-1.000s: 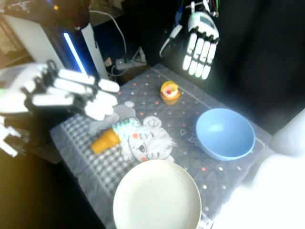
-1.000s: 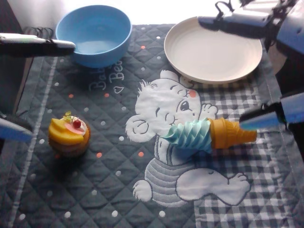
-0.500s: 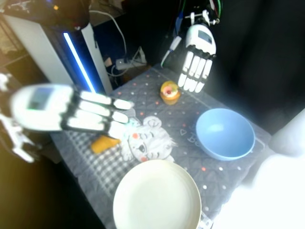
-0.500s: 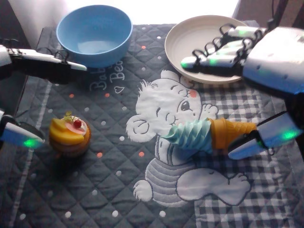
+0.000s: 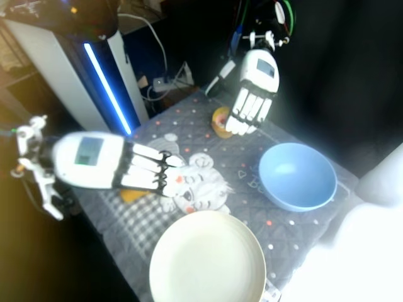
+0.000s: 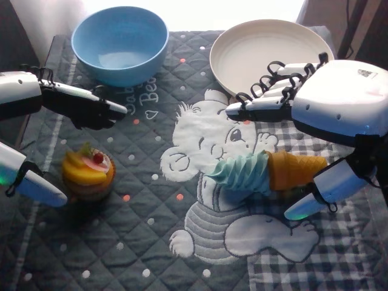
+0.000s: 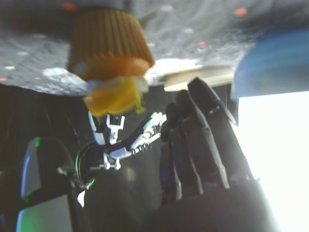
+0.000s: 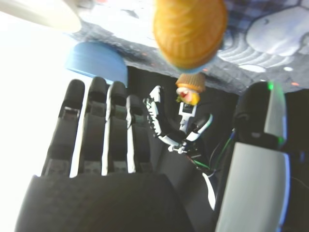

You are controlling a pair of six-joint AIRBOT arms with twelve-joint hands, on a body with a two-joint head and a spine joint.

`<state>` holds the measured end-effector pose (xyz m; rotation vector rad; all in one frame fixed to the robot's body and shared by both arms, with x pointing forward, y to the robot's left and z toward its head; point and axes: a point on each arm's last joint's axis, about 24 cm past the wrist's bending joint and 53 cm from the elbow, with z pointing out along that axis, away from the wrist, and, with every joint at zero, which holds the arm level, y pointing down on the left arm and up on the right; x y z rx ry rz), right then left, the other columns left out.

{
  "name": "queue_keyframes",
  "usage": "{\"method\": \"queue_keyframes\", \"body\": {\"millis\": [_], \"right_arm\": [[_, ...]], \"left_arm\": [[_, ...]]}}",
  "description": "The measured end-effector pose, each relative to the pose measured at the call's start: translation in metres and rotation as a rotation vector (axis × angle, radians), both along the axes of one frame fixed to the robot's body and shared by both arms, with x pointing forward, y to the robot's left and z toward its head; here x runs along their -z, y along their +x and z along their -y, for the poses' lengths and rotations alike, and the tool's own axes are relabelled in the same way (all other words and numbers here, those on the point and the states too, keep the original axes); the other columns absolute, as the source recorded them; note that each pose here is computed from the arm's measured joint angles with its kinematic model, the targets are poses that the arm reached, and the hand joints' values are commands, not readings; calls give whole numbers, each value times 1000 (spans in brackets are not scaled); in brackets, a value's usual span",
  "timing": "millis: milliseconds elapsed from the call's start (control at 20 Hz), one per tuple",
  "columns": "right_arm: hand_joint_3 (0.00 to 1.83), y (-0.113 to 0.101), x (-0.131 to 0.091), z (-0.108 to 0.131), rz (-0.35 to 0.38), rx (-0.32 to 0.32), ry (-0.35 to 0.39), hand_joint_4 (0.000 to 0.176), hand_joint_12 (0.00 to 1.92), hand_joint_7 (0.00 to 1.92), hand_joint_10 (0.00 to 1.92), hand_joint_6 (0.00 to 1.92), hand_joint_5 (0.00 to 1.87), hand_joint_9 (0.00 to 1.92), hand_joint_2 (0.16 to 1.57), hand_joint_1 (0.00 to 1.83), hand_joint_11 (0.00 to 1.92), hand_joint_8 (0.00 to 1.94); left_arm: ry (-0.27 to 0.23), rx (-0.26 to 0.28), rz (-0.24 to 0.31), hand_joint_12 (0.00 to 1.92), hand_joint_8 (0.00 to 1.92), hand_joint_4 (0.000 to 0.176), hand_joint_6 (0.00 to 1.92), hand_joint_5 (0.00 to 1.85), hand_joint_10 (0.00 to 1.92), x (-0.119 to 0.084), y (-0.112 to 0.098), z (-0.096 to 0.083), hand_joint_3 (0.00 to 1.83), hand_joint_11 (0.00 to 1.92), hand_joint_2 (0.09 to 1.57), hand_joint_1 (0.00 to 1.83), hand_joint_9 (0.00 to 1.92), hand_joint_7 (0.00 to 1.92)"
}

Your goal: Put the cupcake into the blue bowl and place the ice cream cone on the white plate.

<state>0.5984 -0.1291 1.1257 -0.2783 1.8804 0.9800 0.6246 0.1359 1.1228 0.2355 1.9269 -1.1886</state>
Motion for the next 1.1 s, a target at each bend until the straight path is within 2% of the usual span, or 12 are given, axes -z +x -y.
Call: {"method": "queue_keyframes", "body": {"millis": [200, 300, 400, 550, 600, 750, 950, 1050, 1100], "right_arm": [[16, 3, 8, -2, -33, 1, 6, 0, 717, 509, 4, 0, 354, 522, 698, 777, 231, 0], [2, 3, 13, -2, -44, 4, -4, 0, 505, 495, 0, 0, 391, 533, 702, 768, 324, 0], [3, 3, 14, -2, -48, 5, -6, 0, 494, 508, 3, 1, 400, 539, 701, 759, 332, 5], [6, 5, 21, -4, -59, 6, -18, 0, 489, 545, 7, 12, 436, 553, 710, 786, 346, 13], [2, 6, 23, -3, -63, 10, -22, 0, 514, 555, 3, 2, 429, 557, 749, 801, 345, 3], [2, 8, 30, -3, -76, 15, -35, 0, 492, 608, 10, 0, 407, 656, 758, 803, 420, 3], [3, 7, 34, -5, -85, 14, -41, 0, 436, 676, 4, 0, 409, 682, 780, 830, 428, 7], [0, 10, 36, -5, -87, 18, -43, 0, 475, 762, 19, 0, 427, 821, 805, 842, 571, 5], [0, 10, 38, -5, -90, 19, -46, 0, 524, 823, 24, 1, 457, 916, 814, 846, 663, 6]], "left_arm": [[7, 0, -10, 952, 0, 0, 1, 480, 0, 5, 2, 2, 0, 372, 763, 894, 712, 636], [8, 4, -18, 1004, 0, 0, 1, 492, 1, 9, 1, 5, 0, 340, 759, 932, 679, 611], [18, 7, -25, 1013, 3, 0, 3, 500, 6, 13, 1, 5, 0, 332, 760, 932, 689, 618], [39, 7, -57, 956, 1, 0, 0, 516, 1, 25, 3, 8, 0, 347, 751, 950, 694, 638], [46, 11, -62, 830, 1, 0, 0, 502, 1, 28, 3, 9, 0, 333, 756, 943, 667, 629], [54, 10, -65, 743, 2, 0, 3, 505, 0, 30, 4, 8, 0, 342, 760, 932, 655, 633], [56, 6, -73, 678, 0, 0, 0, 532, 1, 32, 4, 7, 0, 400, 758, 943, 665, 647], [56, 6, -73, 669, 7, 0, 8, 559, 9, 32, 4, 7, 3, 431, 769, 958, 693, 672], [59, 8, -73, 683, 8, 0, 5, 589, 18, 32, 4, 7, 1, 523, 795, 953, 780, 724]]}}
